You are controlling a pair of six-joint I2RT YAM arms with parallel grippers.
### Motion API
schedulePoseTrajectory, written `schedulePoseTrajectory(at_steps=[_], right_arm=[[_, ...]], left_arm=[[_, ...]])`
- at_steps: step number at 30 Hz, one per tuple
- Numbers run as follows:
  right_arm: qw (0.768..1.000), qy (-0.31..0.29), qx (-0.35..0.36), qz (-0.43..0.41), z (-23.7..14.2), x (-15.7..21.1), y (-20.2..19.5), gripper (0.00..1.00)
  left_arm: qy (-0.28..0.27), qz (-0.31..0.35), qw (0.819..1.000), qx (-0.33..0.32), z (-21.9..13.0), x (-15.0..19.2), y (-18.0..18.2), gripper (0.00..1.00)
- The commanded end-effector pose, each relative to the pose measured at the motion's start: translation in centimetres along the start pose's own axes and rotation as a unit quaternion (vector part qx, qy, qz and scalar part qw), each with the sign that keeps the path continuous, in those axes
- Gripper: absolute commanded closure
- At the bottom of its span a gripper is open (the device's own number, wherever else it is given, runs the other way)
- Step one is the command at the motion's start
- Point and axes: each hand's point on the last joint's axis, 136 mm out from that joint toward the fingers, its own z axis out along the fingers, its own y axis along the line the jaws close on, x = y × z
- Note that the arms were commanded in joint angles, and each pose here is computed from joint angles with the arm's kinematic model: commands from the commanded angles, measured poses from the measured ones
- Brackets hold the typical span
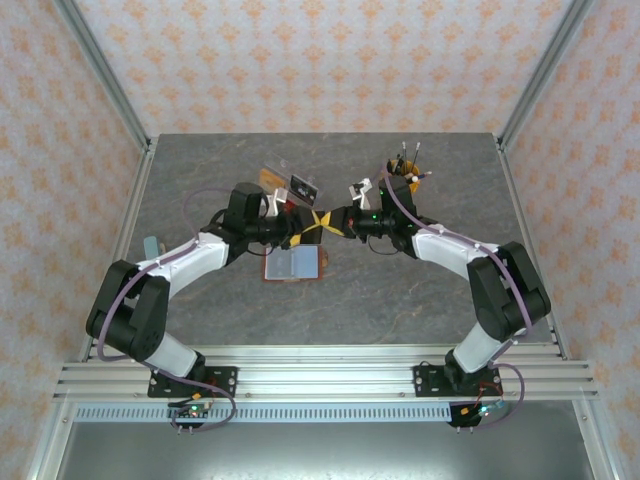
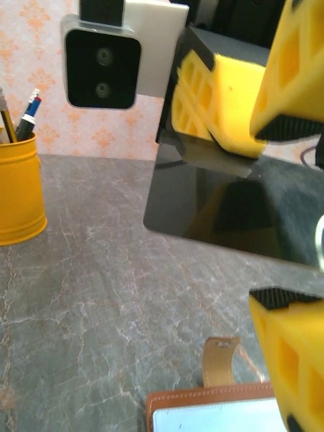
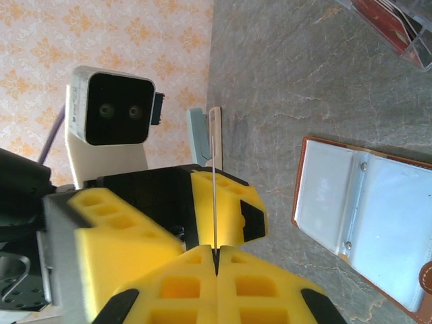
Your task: Take the credit cards out of the card holder
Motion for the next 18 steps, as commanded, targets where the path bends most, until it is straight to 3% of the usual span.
schedulePoseTrajectory(at_steps=[1,13,16,18], right_arm=[[1.000,-0.001,-0.015,-0.008,0.3,-0.7,0.4,1.00],[1.000,-0.002,0.003,0.004,1.1,-1.2,-1.3,1.00],[0.999,-0.022,0.030,0.002,0.7,-1.7,-1.8,0.88],[0.997,-0.046,0.061,-0.009,0.0,-2.3,-2.1,0.75]], left_arm=[[-0.002,0.015,0.999,0.039,-0.8,0.0,-1.6,0.48],[-0.009,0.042,0.997,0.056,-2.0,0.4,-2.1,0.89],[-0.015,0.046,0.998,0.043,-2.2,0.5,-1.5,0.99],[-0.022,0.045,0.999,0.019,-2.5,0.5,-0.8,1.00]])
